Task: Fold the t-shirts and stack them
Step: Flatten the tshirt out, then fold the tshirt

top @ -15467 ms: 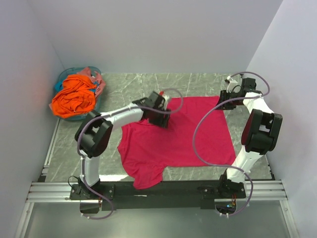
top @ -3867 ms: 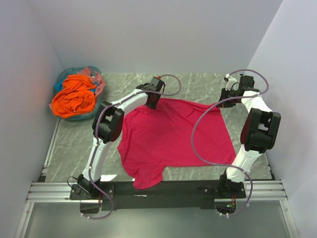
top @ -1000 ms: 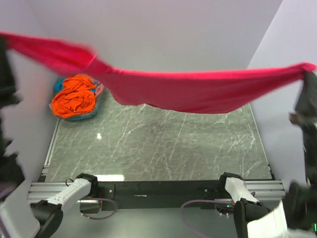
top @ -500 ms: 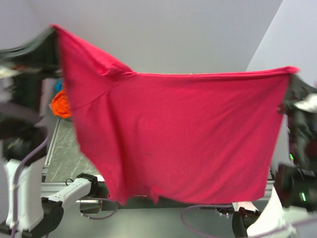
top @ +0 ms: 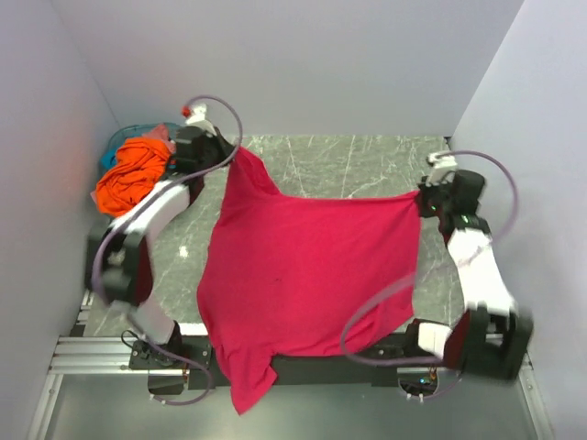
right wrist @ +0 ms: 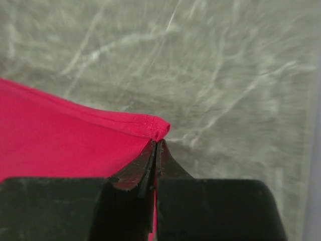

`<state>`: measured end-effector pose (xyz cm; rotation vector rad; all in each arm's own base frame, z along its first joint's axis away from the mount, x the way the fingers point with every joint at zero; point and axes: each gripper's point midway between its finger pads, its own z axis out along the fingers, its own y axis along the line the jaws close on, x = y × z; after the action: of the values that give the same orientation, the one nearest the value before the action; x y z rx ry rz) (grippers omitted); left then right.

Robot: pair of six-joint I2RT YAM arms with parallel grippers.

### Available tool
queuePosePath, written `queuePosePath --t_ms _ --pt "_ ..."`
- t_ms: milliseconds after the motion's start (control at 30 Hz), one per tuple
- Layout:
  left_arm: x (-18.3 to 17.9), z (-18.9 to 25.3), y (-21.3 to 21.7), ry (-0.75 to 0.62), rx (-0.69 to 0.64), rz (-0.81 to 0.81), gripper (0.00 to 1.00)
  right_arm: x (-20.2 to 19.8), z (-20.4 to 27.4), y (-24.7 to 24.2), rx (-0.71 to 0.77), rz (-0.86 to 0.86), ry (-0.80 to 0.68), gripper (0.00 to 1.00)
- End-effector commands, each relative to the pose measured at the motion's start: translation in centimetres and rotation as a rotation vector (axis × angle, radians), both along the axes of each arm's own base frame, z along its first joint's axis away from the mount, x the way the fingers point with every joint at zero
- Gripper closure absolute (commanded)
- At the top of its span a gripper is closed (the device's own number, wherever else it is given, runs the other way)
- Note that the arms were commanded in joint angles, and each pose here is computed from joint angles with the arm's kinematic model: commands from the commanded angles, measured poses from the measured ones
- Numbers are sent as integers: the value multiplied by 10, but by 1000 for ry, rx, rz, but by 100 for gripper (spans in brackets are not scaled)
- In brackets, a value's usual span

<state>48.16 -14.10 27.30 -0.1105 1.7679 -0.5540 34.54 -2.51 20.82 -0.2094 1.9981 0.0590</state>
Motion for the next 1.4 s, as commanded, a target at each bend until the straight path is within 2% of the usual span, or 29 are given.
queuePosePath --t_ms 0,33,67,100,133,200,367,567,733,933,1100,1367 --pt "46 -54 -2 123 -61 -11 100 66 -18 -2 -37 35 -24 100" --pt "70 -81 -9 185 -74 -37 100 78 -29 0 -37 41 12 100" --pt "76 -103 -9 272 -96 -28 100 84 -44 -1 -25 41 73 100" --pt "95 -93 -7 259 -115 -22 99 105 -57 -6 -22 29 120 100" --pt "105 -125 -8 325 -120 -17 100 113 -63 -9 -25 17 143 100" --pt "112 -141 -7 394 -128 -3 100 131 -74 -15 -24 6 186 100" --pt "137 -150 3 410 -156 23 100 153 -90 -26 -45 -28 236 100" --pt "151 -132 5 349 -178 -28 100 168 -85 -29 -40 -44 219 100" --pt "156 -92 -4 247 -186 -103 100 176 -75 -25 -18 -30 195 100" --pt "156 -58 7 164 -204 -75 100 183 -75 -20 12 -9 208 100" --pt "156 -44 7 141 -221 -112 100 185 -78 -20 16 -11 214 100" --pt "137 -49 -4 166 -209 -201 100 179 -80 -14 37 6 221 100"
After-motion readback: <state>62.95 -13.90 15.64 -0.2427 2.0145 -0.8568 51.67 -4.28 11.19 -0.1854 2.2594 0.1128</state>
